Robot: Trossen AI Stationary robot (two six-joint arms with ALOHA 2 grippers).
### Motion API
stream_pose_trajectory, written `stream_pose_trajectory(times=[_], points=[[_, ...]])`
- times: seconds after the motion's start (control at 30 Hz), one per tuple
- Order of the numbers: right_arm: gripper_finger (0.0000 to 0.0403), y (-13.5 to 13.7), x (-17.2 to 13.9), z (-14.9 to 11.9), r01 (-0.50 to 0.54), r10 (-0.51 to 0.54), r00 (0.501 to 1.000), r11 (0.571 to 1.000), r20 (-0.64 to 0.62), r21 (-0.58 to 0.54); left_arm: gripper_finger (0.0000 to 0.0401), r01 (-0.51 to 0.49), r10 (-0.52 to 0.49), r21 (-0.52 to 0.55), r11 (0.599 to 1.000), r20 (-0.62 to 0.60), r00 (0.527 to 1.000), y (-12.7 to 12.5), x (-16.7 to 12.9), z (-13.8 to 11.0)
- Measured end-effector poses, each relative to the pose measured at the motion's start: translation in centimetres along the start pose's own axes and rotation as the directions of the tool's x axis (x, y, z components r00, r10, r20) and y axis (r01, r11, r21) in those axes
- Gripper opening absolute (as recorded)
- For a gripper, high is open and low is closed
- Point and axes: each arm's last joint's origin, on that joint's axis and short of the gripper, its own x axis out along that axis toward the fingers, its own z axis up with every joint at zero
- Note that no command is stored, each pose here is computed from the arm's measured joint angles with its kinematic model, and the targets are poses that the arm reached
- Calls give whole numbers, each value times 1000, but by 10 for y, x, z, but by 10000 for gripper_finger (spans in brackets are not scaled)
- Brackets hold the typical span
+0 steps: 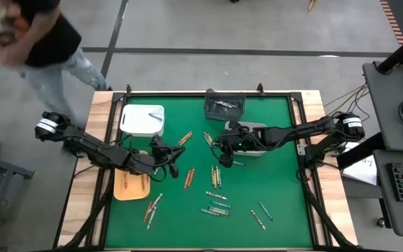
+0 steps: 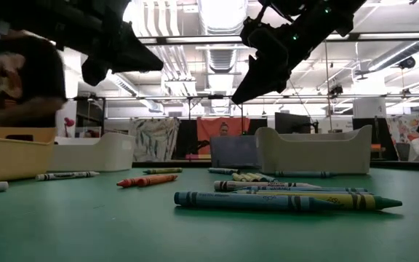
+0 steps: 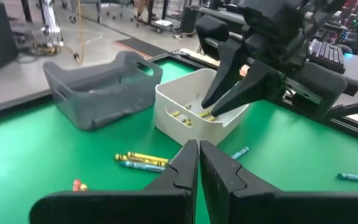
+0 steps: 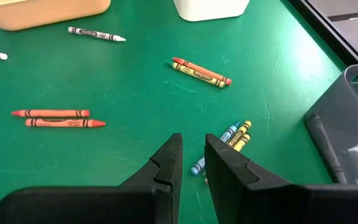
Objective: Sort crayons
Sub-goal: Put the white crayon into the black bin
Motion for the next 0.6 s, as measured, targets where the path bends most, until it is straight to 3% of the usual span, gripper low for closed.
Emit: stream_pose_trajectory(times=[0.6], points=[[57, 0, 0, 0, 0, 0, 1000, 1000, 1, 5, 0, 19, -23, -64, 998, -67, 997, 2, 12, -12]])
